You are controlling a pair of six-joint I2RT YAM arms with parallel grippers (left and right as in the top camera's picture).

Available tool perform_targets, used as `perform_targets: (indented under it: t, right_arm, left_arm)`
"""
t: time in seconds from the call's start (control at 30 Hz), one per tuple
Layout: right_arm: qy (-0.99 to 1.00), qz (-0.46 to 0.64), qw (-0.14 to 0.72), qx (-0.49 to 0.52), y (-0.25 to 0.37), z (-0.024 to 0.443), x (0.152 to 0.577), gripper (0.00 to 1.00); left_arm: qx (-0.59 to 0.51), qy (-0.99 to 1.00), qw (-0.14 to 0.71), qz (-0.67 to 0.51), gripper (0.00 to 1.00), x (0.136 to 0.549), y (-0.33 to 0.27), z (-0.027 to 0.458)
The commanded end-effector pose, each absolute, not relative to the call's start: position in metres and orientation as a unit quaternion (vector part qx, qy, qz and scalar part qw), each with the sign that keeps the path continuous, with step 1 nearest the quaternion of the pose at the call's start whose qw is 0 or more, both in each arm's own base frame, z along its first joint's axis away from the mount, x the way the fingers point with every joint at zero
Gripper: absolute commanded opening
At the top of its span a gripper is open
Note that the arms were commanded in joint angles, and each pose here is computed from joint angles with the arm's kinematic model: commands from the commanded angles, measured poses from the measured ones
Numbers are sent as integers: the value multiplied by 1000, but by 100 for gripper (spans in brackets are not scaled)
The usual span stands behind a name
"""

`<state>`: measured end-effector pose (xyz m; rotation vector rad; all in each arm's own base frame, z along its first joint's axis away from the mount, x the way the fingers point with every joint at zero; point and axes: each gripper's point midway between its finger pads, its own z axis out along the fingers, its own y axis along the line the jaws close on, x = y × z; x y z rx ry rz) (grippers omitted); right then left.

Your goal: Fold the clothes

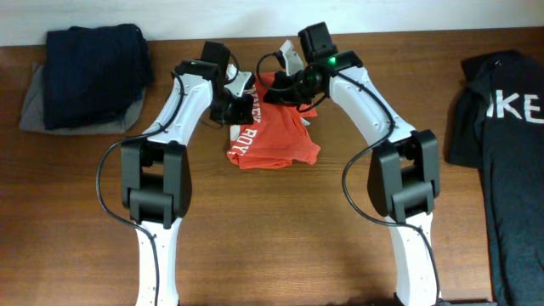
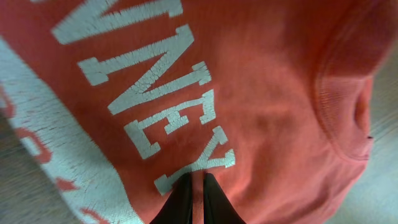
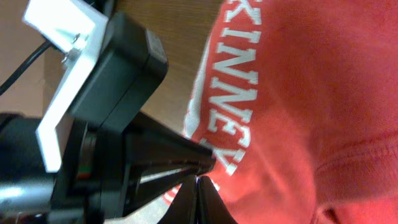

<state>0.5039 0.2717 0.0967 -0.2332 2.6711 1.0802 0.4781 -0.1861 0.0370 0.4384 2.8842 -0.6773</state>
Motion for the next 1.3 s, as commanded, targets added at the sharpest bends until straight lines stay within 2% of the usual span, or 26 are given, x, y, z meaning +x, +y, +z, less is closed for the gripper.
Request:
perform_targets:
  t: [0.0,0.23,0.5,0.8,1.27]
  right_arm:
    - [924,364,112,-45,263,73,514,4]
    - [932,345,113,-25,244,54,524,4]
    - [939,324,116,11,204,41,537,4]
    - [947,308,81,45,179,-12,536,4]
    - [957,269,67,87,137,-22,535,4]
  left_arm:
    - [152,958,53,-239,8,471,-190,20]
    - [145,961,26,-232,8,466,-185,-8]
    - [133,973,24,-186,9,470,-160,-17]
    - [101,980,28,-169,8,479,-125,-19]
    - [70,987,35,-139,9,488,-71,-22]
